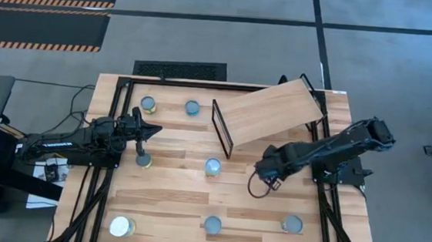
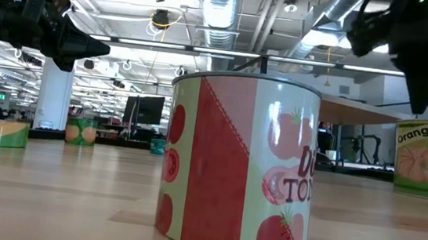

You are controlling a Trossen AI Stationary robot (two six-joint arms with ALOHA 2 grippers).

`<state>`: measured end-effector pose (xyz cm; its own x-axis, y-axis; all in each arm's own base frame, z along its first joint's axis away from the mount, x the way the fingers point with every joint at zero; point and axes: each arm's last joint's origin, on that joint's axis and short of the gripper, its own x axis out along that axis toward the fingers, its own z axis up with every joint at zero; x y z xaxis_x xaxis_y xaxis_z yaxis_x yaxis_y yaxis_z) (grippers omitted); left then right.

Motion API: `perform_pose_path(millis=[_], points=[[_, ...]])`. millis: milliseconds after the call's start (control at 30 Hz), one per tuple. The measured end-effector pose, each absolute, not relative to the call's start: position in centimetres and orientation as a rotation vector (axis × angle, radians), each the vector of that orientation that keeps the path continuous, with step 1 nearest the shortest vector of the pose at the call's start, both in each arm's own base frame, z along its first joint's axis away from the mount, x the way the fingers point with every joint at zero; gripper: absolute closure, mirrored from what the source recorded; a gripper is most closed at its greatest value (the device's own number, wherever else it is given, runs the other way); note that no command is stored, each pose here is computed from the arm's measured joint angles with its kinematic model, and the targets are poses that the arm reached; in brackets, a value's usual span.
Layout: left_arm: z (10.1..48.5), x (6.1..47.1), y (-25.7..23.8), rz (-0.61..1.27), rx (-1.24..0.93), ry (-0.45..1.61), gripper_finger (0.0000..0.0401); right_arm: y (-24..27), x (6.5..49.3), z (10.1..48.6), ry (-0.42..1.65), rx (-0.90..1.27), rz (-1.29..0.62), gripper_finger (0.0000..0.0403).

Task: Pick and place cans onto a shelf
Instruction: Put the canned oranges on the shelf

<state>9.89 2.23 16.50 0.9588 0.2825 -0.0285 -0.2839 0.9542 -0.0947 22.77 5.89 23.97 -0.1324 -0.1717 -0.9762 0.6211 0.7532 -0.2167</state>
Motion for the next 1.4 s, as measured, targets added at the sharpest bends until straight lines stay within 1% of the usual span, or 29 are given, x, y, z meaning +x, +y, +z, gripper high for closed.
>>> perform_pose_path(millis=[100, 200, 300, 433, 600, 867, 1000, 1100, 1200, 1300, 1400], points=[[16.5, 9.9, 2.2, 0.287, -0.098, 0.015, 0.0401, 5.1, 23.2, 23.7, 1.562, 0.409, -0.748, 0.0237], [16.5, 9.9, 2.2, 0.287, -0.098, 0.015, 0.0401, 4.5, 23.3, 23.7, 1.554, 0.454, -0.778, 0.0228], [16.5, 9.9, 2.2, 0.287, -0.098, 0.015, 0.0401, 4.1, 23.4, 23.7, 1.540, 0.511, -0.815, 0.0231], [16.5, 9.9, 2.2, 0.287, -0.098, 0.015, 0.0401, 4.1, 23.6, 23.7, 1.548, 0.591, -0.801, 0.0241], [16.5, 9.9, 2.2, 0.287, -0.098, 0.015, 0.0401, 4.2, 23.6, 23.8, 1.529, 0.667, -0.842, 0.0244], [16.5, 9.9, 2.2, 0.288, -0.098, 0.015, 0.0401, 4.5, 23.8, 24.4, 1.508, 0.690, -0.829, 0.0224], [16.5, 9.9, 2.2, 0.287, -0.098, 0.015, 0.0401, 4.5, 23.7, 24.1, 1.511, 0.698, -0.857, 0.0220], [16.5, 9.9, 2.2, 0.287, -0.098, 0.015, 0.0401, 4.5, 23.7, 23.3, 1.529, 0.705, -0.907, 0.0228], [16.5, 9.9, 2.2, 0.287, -0.098, 0.015, 0.0401, 4.8, 24.2, 22.6, 1.537, 0.692, -0.901, 0.0243], [16.5, 9.9, 2.2, 0.287, -0.098, 0.015, 0.0401, 4.9, 24.6, 22.1, 1.553, 0.677, -0.906, 0.0266], [16.5, 9.9, 2.2, 0.287, -0.098, 0.015, 0.0401, 5.0, 24.8, 21.6, 1.584, 0.667, -0.898, 0.0298]])
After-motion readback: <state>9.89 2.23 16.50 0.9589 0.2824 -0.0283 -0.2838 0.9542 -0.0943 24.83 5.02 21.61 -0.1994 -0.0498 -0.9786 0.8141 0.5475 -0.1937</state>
